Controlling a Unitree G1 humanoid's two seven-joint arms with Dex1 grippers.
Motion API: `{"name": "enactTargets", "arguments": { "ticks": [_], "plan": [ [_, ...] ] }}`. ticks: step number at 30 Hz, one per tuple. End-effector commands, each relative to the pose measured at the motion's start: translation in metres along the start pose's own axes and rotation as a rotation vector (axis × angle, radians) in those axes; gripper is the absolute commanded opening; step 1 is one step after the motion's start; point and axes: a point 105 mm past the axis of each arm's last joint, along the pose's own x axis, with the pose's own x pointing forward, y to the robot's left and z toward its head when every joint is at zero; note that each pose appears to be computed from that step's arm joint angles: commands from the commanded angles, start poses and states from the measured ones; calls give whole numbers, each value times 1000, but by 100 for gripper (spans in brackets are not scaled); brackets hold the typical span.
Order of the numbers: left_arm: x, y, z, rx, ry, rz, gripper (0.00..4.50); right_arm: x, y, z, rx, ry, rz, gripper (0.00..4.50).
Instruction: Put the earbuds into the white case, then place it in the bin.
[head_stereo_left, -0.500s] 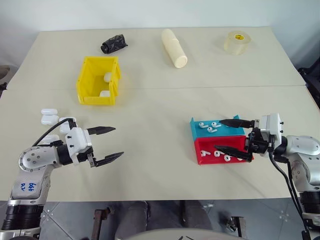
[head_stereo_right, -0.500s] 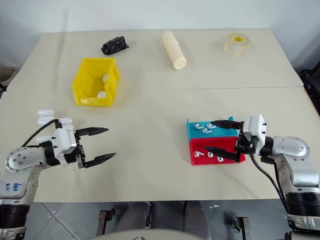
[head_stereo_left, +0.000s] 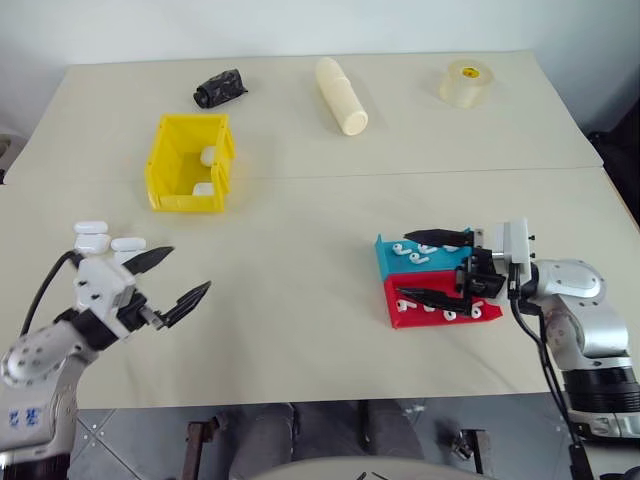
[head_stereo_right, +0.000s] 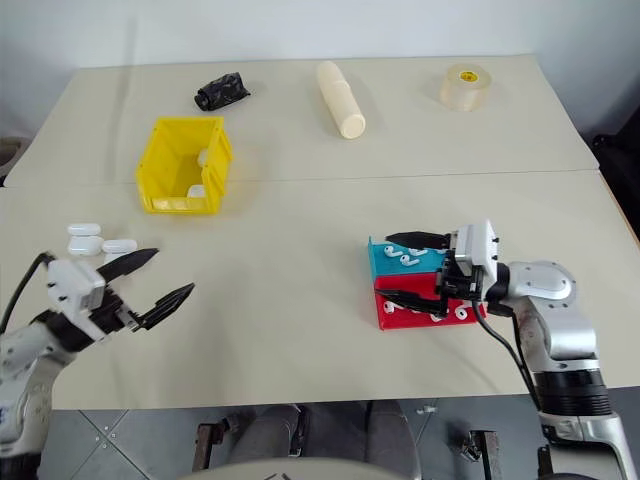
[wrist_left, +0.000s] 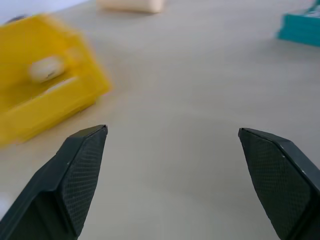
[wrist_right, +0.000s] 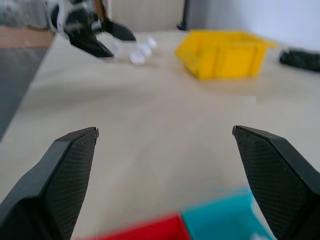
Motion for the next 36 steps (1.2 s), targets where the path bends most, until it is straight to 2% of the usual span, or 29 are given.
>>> {"name": "enactTargets", "arguments": {
  "ticks": [1,8,13,15,19,29,36],
  "plan": [
    [-28,9,-1,-80,14,214,448,16,10,18,-116,-77,60,450],
    [-66,11,-28,-249,120,502,448,21,15,21,-155,-117,95,450],
    [-76,24,-28,-288,222,540,448,12,19,18,-66,-97,120,450],
    [-78,32,-21,-300,252,512,448,7,19,16,-46,-77,113,450],
    [-70,52,-6,-330,375,451,448,-4,20,5,0,-28,87,450],
    [-48,86,-16,-460,720,533,448,-5,27,-5,25,0,76,450],
    [-30,93,-19,-479,766,532,448,1,33,-6,23,-10,77,450]
  ]
}}
